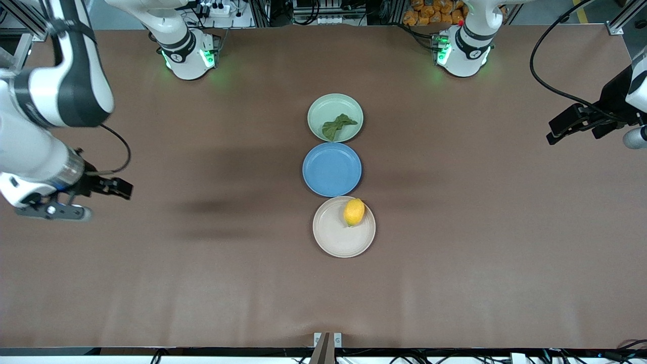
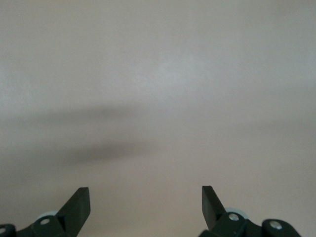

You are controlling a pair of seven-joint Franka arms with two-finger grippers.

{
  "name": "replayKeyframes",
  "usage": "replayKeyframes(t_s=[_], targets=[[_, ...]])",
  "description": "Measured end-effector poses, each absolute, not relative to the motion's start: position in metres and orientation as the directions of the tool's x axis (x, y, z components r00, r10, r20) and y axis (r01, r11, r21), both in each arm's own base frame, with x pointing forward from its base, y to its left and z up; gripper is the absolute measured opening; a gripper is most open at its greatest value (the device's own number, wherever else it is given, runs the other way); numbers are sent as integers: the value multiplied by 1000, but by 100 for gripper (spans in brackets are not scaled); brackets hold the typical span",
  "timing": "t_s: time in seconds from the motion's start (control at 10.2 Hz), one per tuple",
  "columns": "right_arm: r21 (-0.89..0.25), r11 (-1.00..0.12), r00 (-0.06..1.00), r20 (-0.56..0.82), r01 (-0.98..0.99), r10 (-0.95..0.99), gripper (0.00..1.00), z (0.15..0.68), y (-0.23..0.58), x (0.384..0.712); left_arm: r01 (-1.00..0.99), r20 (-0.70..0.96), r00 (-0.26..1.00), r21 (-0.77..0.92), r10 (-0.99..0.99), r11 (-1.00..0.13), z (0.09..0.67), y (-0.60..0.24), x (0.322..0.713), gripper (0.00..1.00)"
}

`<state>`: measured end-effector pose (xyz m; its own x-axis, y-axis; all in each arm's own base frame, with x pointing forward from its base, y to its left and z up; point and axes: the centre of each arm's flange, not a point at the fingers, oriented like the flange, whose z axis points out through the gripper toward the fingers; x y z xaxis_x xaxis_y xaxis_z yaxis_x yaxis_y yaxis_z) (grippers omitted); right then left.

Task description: Place lemon and lettuce in plates

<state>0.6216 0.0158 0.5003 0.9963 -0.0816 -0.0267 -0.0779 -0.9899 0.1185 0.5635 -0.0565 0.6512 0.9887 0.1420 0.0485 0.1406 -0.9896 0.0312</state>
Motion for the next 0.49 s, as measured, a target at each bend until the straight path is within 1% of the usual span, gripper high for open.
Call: replayKeyframes(t_s=[0.2, 0.49], targets=[[127, -988, 993, -58, -93, -101, 100, 548, 9, 611, 142, 34, 989, 27, 143, -989, 650, -55, 562, 100], [125, -986, 992, -38, -112, -117, 100, 609, 5, 586, 145, 21, 989, 18, 146, -989, 649, -53, 560, 100]])
